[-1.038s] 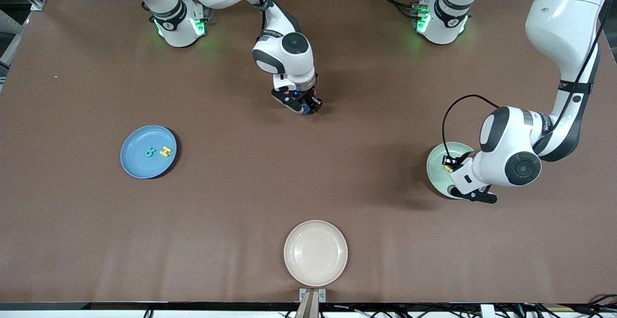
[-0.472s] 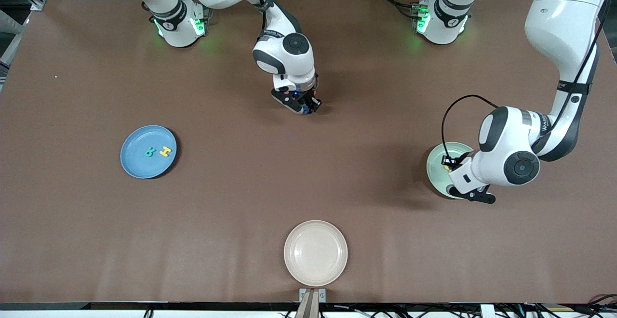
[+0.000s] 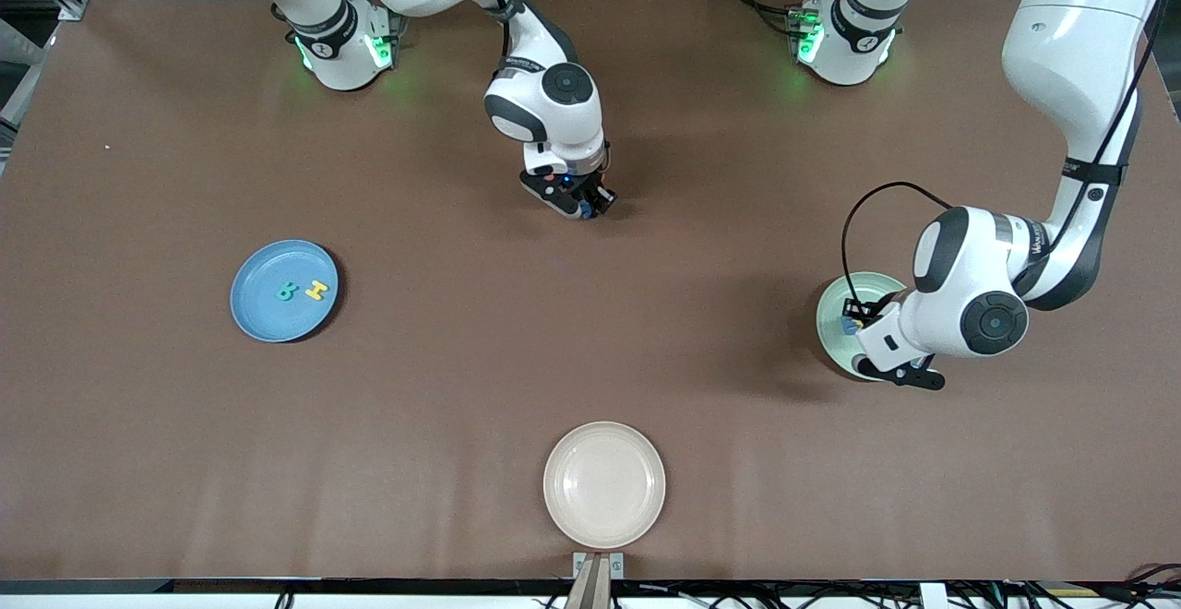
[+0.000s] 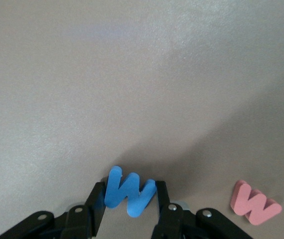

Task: Sort uppercase to blue plate, lowercase to green plate
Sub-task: 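Drop the m with the left gripper while the right gripper grasps the W, then move the right gripper's W to the blue plate while the left gripper withdraws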

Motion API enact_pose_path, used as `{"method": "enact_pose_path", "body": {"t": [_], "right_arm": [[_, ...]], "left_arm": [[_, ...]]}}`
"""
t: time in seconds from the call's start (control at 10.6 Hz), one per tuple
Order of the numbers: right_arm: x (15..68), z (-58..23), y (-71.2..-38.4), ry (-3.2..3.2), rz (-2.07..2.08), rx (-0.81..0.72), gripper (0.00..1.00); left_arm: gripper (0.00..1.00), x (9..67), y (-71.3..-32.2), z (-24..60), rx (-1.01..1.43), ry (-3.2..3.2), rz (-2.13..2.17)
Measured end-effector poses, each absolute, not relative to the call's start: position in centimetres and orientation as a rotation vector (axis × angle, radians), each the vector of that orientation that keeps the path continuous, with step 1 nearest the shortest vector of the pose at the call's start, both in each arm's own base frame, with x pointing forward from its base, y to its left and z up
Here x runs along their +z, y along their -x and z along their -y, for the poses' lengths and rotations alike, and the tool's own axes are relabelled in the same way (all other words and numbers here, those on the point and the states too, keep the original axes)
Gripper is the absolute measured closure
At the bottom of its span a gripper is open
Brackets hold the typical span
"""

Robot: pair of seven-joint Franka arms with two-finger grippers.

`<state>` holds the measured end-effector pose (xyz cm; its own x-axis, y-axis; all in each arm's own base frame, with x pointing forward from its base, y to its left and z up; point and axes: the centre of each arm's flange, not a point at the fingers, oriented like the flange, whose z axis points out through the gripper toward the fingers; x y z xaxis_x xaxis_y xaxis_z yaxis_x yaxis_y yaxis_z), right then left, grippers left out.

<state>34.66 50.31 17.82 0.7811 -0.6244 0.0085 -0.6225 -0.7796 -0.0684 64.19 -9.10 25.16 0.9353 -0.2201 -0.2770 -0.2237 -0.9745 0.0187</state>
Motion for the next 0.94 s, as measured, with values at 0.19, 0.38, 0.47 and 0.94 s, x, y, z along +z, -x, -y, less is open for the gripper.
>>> {"method": "enact_pose_path", "body": {"t": [0.19, 0.38, 0.47, 0.94], "right_arm": [[17.9, -50.1, -35.1, 2.923, -1.033, -0.051, 0.54], [18.6, -49.6, -36.8, 2.971, -1.061, -0.062, 0.54], [19.0, -49.4, -37.7, 2.982, -1.048, -0.066, 0.54], [19.1, -44.5, -43.0, 3.104, -0.871, -0.036, 0.54]], "left_arm": [[0.12, 25.8, -64.5, 9.7, 0.409, 3.082, -0.364], [0.00, 27.5, -65.0, 10.7, 0.353, 3.091, -0.383], [0.00, 28.8, -65.1, 11.8, 0.320, 3.098, -0.388], [0.00, 32.2, -61.6, 24.6, 0.259, 3.137, -0.256]]}}
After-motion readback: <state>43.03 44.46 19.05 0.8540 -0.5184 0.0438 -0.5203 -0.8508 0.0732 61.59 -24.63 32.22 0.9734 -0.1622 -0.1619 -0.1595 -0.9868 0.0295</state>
